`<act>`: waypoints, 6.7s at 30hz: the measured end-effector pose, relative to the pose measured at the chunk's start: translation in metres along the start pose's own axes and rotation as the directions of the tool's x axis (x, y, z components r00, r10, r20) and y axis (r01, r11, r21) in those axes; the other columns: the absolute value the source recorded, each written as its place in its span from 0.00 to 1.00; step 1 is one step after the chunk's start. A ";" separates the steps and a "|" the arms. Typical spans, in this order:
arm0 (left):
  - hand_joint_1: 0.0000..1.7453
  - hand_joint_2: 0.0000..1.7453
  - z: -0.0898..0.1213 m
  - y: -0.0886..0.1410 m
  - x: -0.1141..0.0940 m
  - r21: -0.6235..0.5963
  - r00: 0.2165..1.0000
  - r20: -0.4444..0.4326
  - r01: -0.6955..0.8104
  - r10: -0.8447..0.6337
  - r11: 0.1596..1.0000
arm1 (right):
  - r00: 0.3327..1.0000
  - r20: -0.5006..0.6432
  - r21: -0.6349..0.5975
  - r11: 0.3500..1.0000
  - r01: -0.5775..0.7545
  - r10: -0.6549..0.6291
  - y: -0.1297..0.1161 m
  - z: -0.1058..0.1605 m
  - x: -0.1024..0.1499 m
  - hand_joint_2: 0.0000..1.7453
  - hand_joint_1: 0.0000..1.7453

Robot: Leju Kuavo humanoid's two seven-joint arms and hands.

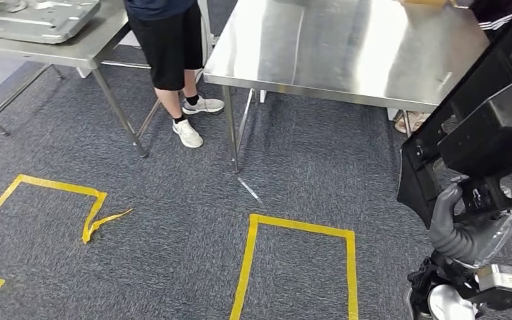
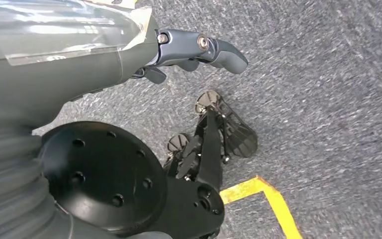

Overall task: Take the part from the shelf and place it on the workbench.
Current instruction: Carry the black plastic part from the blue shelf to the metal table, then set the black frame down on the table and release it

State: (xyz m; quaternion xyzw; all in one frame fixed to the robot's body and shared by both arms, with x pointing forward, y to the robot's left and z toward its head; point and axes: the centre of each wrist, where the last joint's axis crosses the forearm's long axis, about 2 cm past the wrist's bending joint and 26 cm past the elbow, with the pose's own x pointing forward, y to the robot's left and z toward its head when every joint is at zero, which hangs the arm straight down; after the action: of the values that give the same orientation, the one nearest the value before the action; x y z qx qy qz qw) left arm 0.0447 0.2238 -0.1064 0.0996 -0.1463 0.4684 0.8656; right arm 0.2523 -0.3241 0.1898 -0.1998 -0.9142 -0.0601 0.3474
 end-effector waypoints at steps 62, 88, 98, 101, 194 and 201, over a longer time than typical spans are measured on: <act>0.00 1.00 0.000 -0.004 0.003 0.004 0.999 -0.008 0.049 -0.049 0.999 | 1.000 0.011 0.051 0.998 -0.024 0.023 0.008 0.000 -0.003 1.00 1.00; 0.00 1.00 0.000 -0.002 0.003 0.029 0.996 -0.018 0.084 -0.084 0.996 | 0.999 -0.010 0.072 0.997 -0.036 0.037 0.005 0.009 -0.003 1.00 1.00; 0.00 1.00 -0.001 0.002 0.003 0.037 0.996 -0.017 0.089 -0.088 0.995 | 0.999 -0.016 0.073 0.997 -0.034 0.035 0.005 0.011 -0.002 1.00 1.00; 0.00 1.00 -0.001 0.000 0.002 0.033 0.996 -0.018 0.089 -0.089 0.995 | 0.999 -0.006 0.072 0.997 -0.033 0.034 0.006 0.008 -0.002 1.00 1.00; 0.00 1.00 0.002 -0.001 -0.002 0.059 0.989 -0.030 0.143 -0.141 0.988 | 0.998 -0.041 0.166 0.986 -0.031 0.038 0.015 0.014 -0.011 1.00 1.00; 0.00 1.00 0.001 -0.001 -0.001 0.062 0.989 -0.029 0.148 -0.146 0.987 | 0.999 -0.040 0.166 0.986 -0.030 0.037 0.015 0.014 -0.011 1.00 1.00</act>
State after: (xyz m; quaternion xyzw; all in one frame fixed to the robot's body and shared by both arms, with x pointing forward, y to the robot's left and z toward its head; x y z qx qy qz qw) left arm 0.0443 0.2218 -0.1056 0.1320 -0.1128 0.4090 0.8959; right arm 0.2574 -0.3101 0.1721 -0.1843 -0.9050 0.0175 0.3831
